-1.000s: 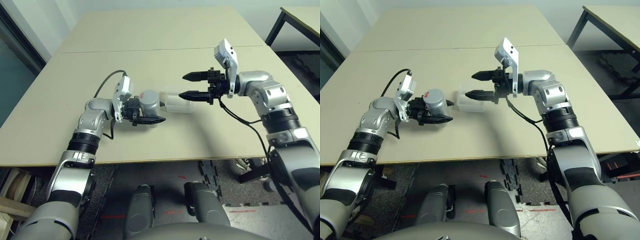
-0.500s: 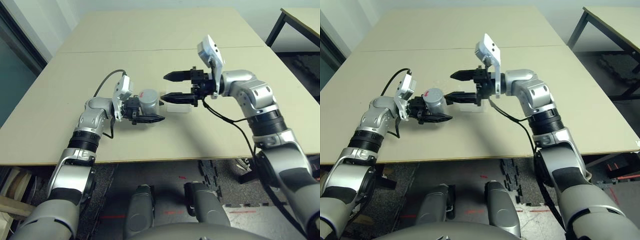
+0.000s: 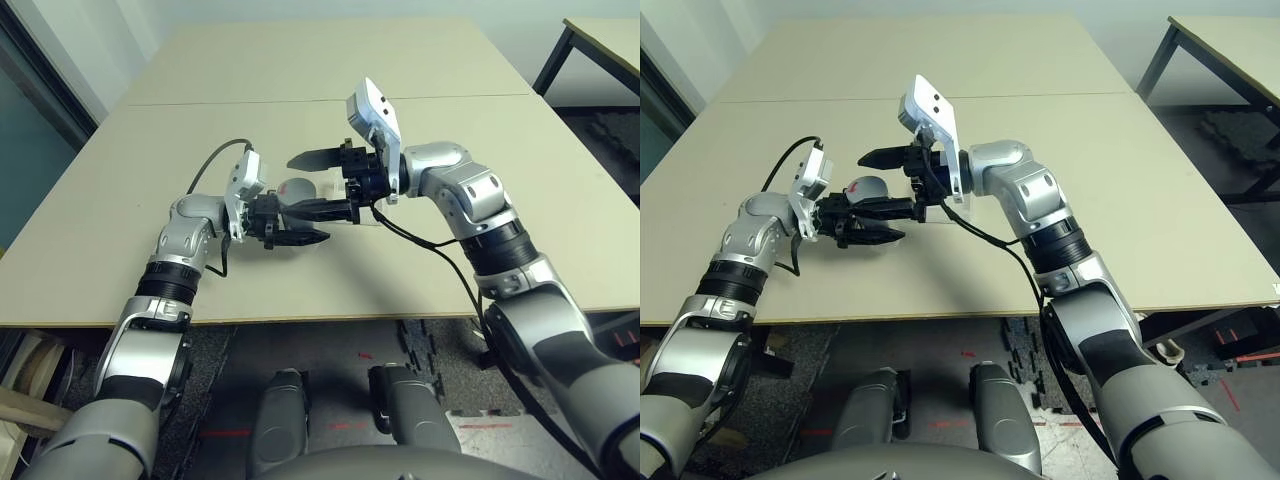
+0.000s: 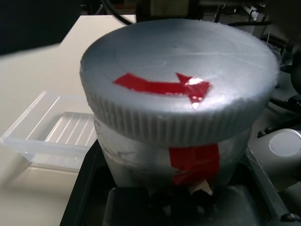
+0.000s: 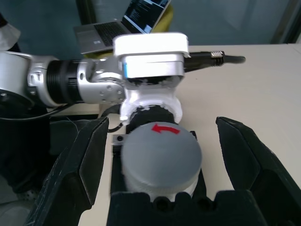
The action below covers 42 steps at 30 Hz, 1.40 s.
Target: Pour the medicine from the bottle into the box.
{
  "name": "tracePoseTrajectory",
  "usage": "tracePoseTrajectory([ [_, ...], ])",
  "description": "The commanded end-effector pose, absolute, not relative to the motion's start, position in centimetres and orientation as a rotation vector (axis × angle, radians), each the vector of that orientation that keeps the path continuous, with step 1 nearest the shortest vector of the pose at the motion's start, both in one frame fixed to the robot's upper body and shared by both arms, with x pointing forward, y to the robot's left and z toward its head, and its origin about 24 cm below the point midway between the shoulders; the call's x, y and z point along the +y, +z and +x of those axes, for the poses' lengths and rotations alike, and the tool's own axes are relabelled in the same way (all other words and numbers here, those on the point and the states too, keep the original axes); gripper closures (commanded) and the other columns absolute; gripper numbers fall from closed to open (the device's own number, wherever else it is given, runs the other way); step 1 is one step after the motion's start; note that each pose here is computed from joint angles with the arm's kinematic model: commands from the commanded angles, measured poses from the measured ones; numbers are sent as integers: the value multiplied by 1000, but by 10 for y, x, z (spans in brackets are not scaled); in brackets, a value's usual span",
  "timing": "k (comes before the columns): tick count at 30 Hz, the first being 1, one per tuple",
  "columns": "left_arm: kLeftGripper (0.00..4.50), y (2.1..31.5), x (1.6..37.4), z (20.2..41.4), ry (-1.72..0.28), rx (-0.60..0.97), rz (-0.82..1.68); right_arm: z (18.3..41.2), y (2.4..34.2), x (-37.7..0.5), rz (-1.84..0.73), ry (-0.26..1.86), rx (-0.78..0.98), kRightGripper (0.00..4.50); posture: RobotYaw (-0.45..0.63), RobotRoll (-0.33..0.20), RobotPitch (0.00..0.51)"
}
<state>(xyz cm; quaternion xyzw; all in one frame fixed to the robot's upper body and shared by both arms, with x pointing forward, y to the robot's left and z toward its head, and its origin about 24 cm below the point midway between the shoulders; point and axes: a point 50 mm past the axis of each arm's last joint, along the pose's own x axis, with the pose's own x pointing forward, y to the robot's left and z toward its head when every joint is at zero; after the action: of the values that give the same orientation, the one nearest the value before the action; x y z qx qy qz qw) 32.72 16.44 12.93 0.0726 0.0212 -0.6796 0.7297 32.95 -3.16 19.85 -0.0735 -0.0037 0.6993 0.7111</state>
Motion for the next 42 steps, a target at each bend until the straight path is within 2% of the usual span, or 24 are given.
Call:
tracePoseTrajectory([
  [1,1825,132,162,327,-1502,35,174,333,200,-28,-198,1538,-15,0,-70,0,81],
  [15,1825,131,167,326,-1488,44,174,338,197,-36,-201,1517,-3,0,-73,0,85],
  [42,1825,134,174,330,-1440,23,173,322,205,-54,-200,1552,3,0,-81,0,86],
])
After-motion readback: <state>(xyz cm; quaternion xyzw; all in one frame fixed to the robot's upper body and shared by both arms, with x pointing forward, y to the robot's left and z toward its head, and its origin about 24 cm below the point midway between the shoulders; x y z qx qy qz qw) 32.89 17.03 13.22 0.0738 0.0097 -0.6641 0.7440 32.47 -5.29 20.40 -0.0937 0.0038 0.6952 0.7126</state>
